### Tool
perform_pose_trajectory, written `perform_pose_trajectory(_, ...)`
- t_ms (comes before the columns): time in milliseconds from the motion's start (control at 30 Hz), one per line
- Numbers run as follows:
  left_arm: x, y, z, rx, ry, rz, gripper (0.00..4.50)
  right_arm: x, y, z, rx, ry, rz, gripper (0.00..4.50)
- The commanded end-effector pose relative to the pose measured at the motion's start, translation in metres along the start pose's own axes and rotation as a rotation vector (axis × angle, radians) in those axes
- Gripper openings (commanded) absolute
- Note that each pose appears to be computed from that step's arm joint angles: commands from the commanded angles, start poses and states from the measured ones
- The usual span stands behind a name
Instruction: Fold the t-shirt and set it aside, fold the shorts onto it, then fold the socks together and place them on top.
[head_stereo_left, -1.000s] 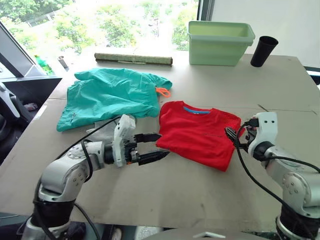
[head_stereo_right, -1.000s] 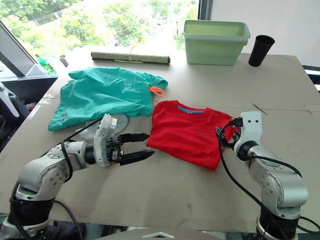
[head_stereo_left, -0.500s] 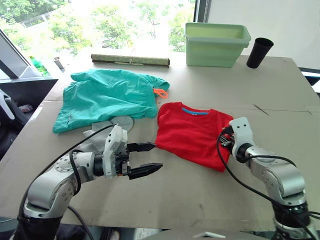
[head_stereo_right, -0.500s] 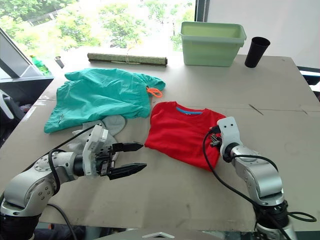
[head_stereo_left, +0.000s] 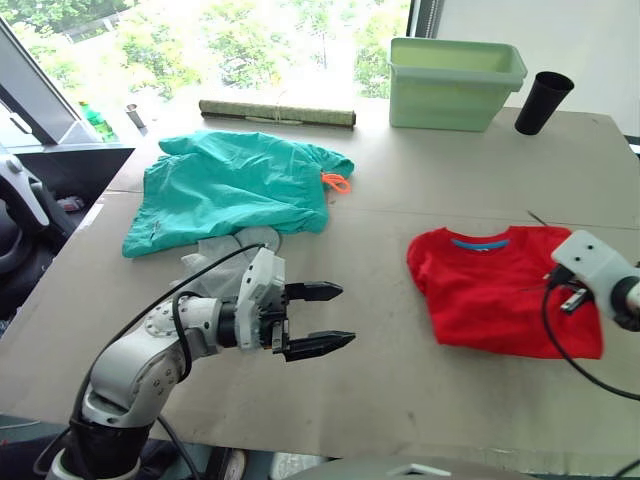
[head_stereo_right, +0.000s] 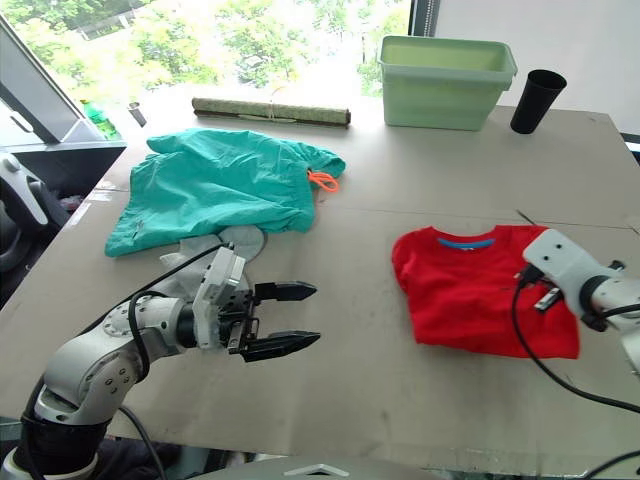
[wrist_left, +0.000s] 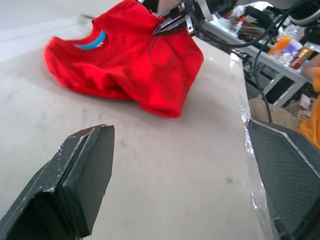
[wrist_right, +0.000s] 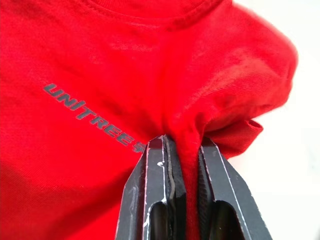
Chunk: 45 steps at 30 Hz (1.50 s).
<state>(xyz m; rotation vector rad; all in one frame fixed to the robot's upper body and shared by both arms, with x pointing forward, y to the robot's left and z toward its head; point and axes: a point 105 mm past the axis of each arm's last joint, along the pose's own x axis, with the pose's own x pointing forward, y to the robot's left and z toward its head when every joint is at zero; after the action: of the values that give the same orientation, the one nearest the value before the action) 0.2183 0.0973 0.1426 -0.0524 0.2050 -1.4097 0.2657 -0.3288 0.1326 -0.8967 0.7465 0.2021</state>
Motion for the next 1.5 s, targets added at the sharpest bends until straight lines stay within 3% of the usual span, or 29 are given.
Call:
perform_pose_trajectory(33,0.009,-0.005,0.007,0.042,-0.014,-0.054,4.50,0.000,-0.033,-0.014,-0.075,0.029,-0.079,0.07)
perform_pose_trajectory(300,0.029,-0.013,0.022,0.092,-0.054,-0.163,4.50,0.024,-0.077,-0.056,-0.074,0.172,-0.172,0.07)
perform_pose_trajectory(500,0.036,-0.011,0.029,0.113,-0.067,-0.199,4.50,0.035,-0.076,-0.089,-0.055,0.308,-0.101,0.07)
perform_pose_trajectory(600,0.039,-0.011,0.032,0.117,-0.071,-0.207,4.50,0.037,-0.073,-0.093,-0.023,0.301,-0.078,0.87)
perform_pose_trajectory(633,0.040,-0.010,0.033,0.119,-0.071,-0.206,4.50,0.034,-0.078,-0.091,-0.022,0.285,-0.104,1.33)
perform_pose_trajectory(767,0.041,-0.006,0.036,0.127,-0.070,-0.199,4.50,0.013,-0.097,-0.061,-0.006,0.144,-0.233,3.05)
perform_pose_trajectory(833,0.042,-0.005,0.038,0.127,-0.077,-0.195,4.50,-0.005,-0.095,-0.033,0.037,0.010,-0.278,3.98)
perform_pose_trajectory(967,0.041,0.003,0.042,0.116,-0.096,-0.170,4.50,-0.044,-0.075,0.017,0.242,-0.314,-0.347,3.98)
perform_pose_trajectory(1033,0.040,0.012,0.044,0.110,-0.120,-0.126,4.50,-0.055,-0.045,0.037,0.357,-0.496,-0.321,3.98)
perform_pose_trajectory(1100,0.040,0.022,0.047,0.102,-0.139,-0.072,4.50,-0.060,-0.018,0.047,0.457,-0.591,-0.247,3.98)
perform_pose_trajectory(1133,0.038,0.030,0.050,0.106,-0.162,-0.018,4.50,-0.063,0.001,0.060,0.496,-0.667,-0.176,3.98)
perform_pose_trajectory(1167,0.035,0.038,0.053,0.109,-0.185,0.040,4.50,-0.066,0.017,0.075,0.520,-0.739,-0.120,4.25)
perform_pose_trajectory(1267,0.020,0.063,0.053,0.095,-0.216,0.213,4.50,-0.078,0.053,0.119,0.579,-0.933,0.004,4.25)
perform_pose_trajectory(1367,-0.010,0.093,0.046,0.078,-0.197,0.458,4.50,-0.091,0.094,0.155,0.562,-1.056,0.203,4.25)
perform_pose_trajectory(1500,-0.051,0.124,0.040,0.192,-0.018,0.661,4.50,-0.099,0.124,0.174,0.434,-1.104,0.360,4.25)
